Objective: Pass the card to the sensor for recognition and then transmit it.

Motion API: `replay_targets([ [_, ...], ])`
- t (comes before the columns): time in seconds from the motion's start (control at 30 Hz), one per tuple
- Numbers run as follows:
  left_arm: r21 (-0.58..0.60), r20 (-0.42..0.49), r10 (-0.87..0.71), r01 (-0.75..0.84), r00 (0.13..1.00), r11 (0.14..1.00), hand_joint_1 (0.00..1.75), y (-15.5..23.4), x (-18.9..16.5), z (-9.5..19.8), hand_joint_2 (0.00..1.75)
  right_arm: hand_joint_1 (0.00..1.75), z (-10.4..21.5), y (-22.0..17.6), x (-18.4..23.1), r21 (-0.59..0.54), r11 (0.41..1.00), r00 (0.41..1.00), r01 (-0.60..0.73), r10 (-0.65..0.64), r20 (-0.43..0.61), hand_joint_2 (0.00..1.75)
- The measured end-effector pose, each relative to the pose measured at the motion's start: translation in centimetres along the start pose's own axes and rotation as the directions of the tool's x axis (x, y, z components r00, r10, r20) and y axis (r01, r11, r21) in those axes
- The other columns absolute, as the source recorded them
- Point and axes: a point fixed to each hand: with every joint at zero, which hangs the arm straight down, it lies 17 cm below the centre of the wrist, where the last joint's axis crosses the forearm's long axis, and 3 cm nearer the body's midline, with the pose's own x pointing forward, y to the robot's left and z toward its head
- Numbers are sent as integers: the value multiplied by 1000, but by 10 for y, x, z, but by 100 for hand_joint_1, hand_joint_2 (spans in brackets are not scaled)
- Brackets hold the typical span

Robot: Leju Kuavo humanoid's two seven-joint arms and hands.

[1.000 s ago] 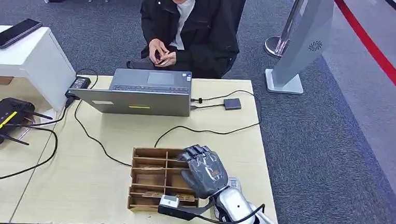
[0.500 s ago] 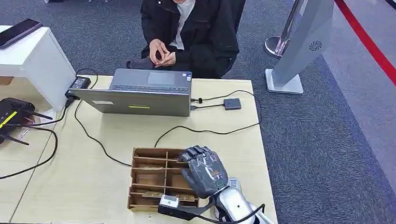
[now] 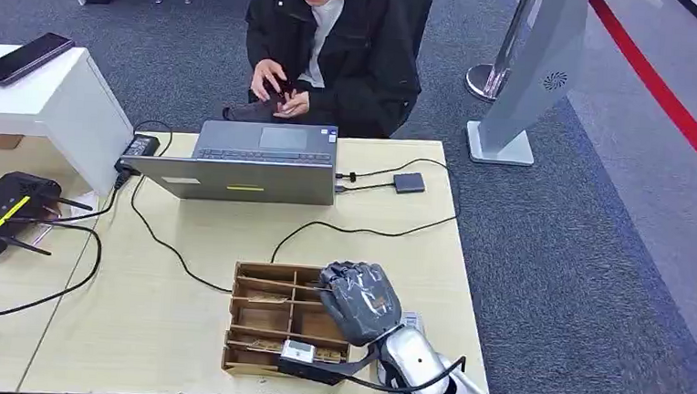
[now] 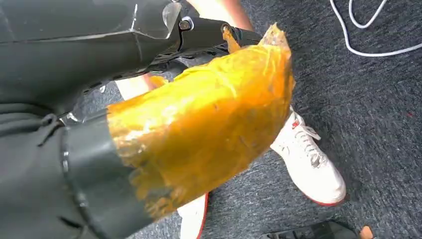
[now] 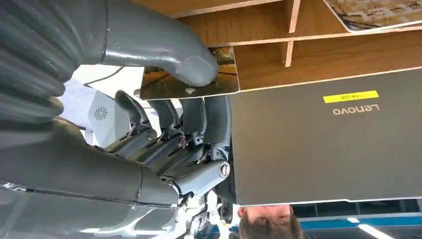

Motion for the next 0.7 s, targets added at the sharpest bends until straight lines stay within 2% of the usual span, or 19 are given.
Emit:
replay_targets([
  [0.03, 0, 0, 0, 0, 1000, 1000, 0, 0, 0, 0, 0, 169, 0, 0, 0, -2, 1000, 1000, 1, -1, 0, 175],
  [0.17, 1, -1, 2, -2, 1000, 1000, 0, 0, 0, 0, 0, 171, 0, -6, 1, -35, 999, 1000, -1, 1, 6, 175],
  [0.4, 4, -2, 9, -9, 1000, 1000, 0, 1, 0, 0, 0, 175, 3, -40, 20, -198, 980, 997, -7, 21, 69, 175],
  [0.7, 12, -5, 25, -25, 1000, 1000, 0, 2, -2, 0, 0, 175, 23, -116, 50, -467, 883, 988, 46, 30, 154, 175],
])
